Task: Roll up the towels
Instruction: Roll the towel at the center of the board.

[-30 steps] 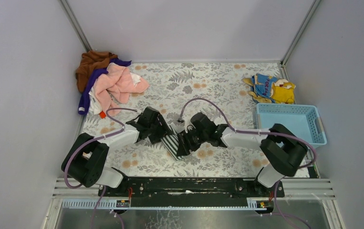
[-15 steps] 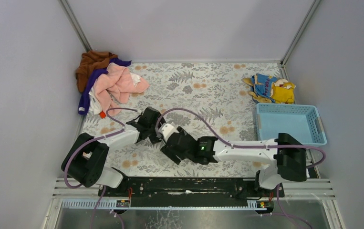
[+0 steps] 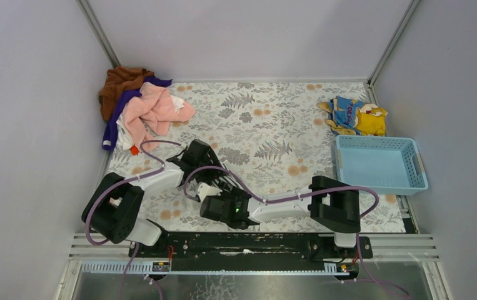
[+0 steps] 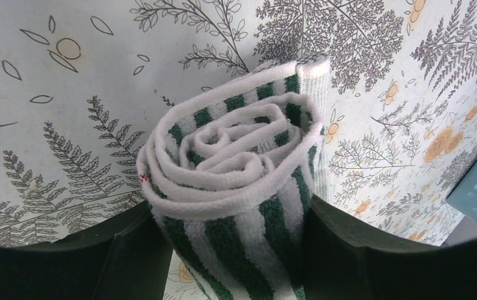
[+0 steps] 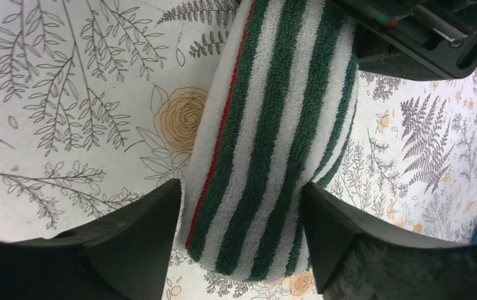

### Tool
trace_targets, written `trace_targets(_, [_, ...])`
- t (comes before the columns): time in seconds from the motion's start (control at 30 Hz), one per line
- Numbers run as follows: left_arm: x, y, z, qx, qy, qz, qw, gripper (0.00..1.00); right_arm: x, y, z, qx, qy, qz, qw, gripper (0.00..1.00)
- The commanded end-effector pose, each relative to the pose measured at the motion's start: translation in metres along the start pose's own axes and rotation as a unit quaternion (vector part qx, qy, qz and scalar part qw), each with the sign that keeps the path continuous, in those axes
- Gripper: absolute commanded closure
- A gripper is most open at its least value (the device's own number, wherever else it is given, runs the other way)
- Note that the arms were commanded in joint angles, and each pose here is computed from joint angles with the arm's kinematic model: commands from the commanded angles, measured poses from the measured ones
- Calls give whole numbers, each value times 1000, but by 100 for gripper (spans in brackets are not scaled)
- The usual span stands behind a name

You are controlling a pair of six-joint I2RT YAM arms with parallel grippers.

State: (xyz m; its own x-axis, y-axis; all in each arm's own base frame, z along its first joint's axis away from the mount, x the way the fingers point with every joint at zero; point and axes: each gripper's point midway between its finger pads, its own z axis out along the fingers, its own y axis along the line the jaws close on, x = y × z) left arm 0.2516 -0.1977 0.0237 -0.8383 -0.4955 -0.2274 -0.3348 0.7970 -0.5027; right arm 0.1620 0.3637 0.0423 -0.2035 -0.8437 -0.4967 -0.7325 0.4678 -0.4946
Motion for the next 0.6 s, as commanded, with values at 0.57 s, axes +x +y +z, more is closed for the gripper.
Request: trace_targets(0.57, [-11, 24, -31, -24, -20, -11, 999, 20, 48, 25, 4, -267, 53, 141, 952, 63])
